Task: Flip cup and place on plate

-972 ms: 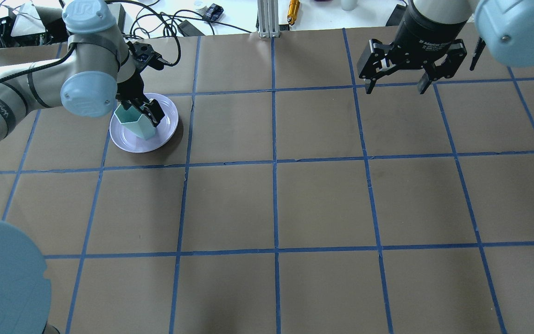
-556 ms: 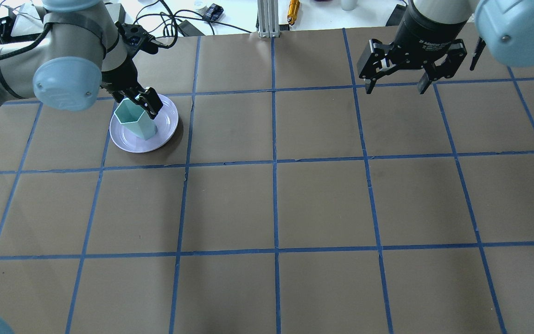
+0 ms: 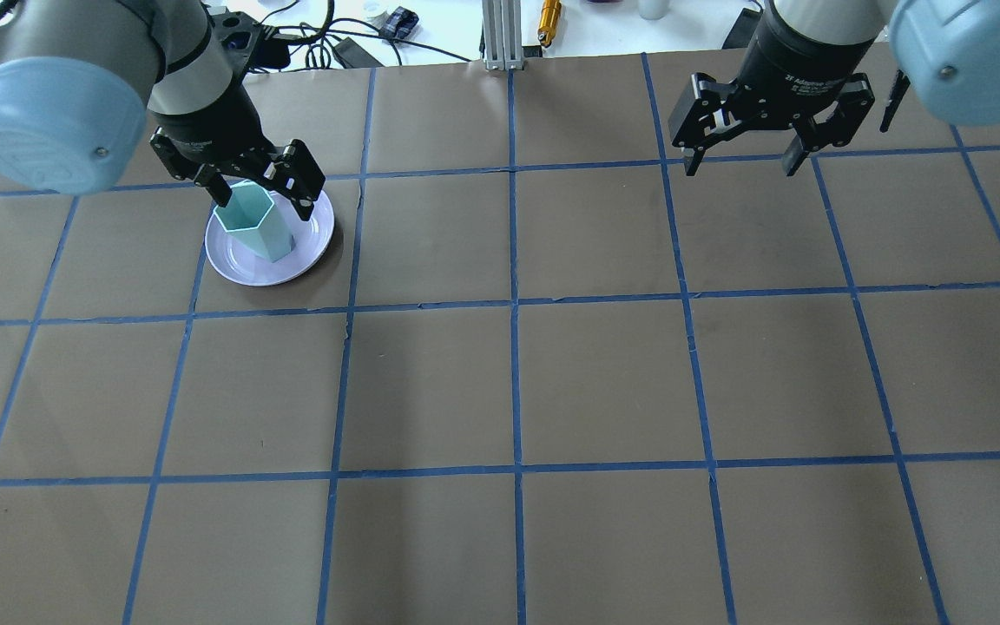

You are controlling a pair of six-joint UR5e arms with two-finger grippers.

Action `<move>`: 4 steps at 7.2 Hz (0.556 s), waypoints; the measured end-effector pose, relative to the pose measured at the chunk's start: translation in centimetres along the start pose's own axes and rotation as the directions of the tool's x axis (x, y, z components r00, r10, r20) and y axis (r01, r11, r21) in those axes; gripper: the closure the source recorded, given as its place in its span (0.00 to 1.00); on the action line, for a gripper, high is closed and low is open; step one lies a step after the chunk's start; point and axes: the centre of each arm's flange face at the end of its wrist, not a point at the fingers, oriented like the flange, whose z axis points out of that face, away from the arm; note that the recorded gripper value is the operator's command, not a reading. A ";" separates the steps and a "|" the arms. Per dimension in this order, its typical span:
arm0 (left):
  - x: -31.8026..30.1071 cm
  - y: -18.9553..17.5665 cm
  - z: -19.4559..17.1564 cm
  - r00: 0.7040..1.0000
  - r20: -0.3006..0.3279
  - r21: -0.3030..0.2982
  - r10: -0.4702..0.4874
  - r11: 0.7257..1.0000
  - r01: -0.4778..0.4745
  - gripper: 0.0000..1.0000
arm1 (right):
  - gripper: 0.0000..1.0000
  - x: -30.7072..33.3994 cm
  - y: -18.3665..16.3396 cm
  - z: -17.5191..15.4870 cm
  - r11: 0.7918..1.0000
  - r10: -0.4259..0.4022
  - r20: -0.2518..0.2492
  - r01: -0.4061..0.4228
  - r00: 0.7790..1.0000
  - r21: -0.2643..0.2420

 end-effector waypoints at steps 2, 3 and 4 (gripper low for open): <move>1.1 1.6 -4.6 0.999 -0.015 -0.023 -0.039 0.999 0.039 0.00 | 0.00 0.0 0.0 0.0 1.000 0.000 0.000 0.000 1.000 0.000; 1.3 2.3 -5.7 0.999 -0.018 -0.026 -0.049 0.998 0.049 0.00 | 0.00 0.0 0.0 0.0 1.000 0.000 0.000 0.000 1.000 0.000; 1.4 2.7 -6.1 0.996 -0.019 -0.022 -0.083 0.996 0.083 0.00 | 0.00 0.0 0.0 0.0 1.000 0.000 0.000 0.000 1.000 0.000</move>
